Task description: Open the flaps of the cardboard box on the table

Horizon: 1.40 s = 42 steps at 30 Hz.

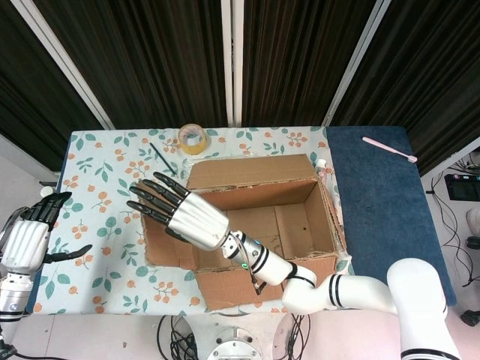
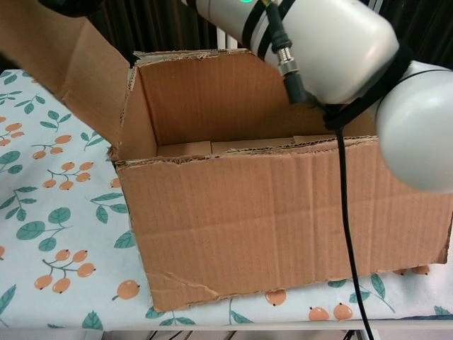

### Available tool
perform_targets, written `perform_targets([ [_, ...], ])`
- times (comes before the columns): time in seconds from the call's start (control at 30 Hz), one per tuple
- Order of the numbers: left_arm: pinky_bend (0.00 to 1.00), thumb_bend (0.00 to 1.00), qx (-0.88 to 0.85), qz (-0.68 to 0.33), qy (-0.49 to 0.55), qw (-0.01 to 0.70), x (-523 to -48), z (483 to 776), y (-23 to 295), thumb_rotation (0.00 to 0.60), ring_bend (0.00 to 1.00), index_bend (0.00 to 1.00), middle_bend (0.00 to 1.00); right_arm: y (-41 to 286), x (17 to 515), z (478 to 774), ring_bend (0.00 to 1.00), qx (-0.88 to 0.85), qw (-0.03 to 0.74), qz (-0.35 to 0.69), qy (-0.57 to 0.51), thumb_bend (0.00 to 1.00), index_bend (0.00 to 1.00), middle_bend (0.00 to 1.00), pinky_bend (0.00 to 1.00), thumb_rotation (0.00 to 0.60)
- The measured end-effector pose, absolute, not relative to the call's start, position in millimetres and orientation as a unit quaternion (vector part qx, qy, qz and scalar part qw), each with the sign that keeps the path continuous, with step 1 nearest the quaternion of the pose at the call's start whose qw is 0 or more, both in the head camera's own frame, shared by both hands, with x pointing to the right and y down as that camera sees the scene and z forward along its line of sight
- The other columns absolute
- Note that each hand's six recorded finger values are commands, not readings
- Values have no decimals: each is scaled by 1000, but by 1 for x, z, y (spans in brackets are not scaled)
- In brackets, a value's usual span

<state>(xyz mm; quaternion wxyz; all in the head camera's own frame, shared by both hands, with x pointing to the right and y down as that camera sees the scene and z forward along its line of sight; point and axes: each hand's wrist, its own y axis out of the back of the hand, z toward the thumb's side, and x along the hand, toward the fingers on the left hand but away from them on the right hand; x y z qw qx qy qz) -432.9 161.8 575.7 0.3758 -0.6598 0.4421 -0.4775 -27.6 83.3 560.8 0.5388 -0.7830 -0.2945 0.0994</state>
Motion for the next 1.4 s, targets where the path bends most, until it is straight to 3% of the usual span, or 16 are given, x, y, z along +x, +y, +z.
perform_targets([
  [0.23, 200, 0, -658, -478, 444, 376, -434, 576, 163, 350, 97, 87, 109, 87, -33, 571, 0, -786, 533, 106, -293, 190, 0, 0, 0, 600],
  [0.5, 200, 0, -656, -477, 448, 377, -439, 574, 163, 353, 97, 87, 109, 64, 26, 554, 0, -752, 569, 125, -310, 193, 0, 0, 0, 600],
  [0.6, 200, 0, -654, -477, 446, 383, -439, 575, 164, 348, 97, 87, 109, 57, 73, 549, 0, -732, 586, 163, -307, 193, 0, 0, 0, 600],
  [0.8, 199, 0, -646, -479, 436, 404, -436, 576, 166, 349, 97, 87, 109, 60, 214, 539, 0, -673, 600, 303, -309, 193, 0, 0, 0, 600],
  [1.03, 199, 1, -632, -485, 427, 427, -435, 574, 170, 345, 97, 87, 109, 122, 375, 544, 0, -614, 508, 497, -343, 192, 0, 0, 0, 600],
  [1.13, 198, 8, -630, -490, 419, 433, -435, 575, 172, 318, 97, 87, 109, 144, 411, 550, 0, -600, 475, 534, -360, 192, 0, 0, 0, 600],
  [1.4, 194, 11, -642, -509, 394, 417, -433, 588, 178, 277, 97, 88, 108, 175, 453, 582, 0, -597, 421, 561, -390, 193, 0, 0, 0, 600],
])
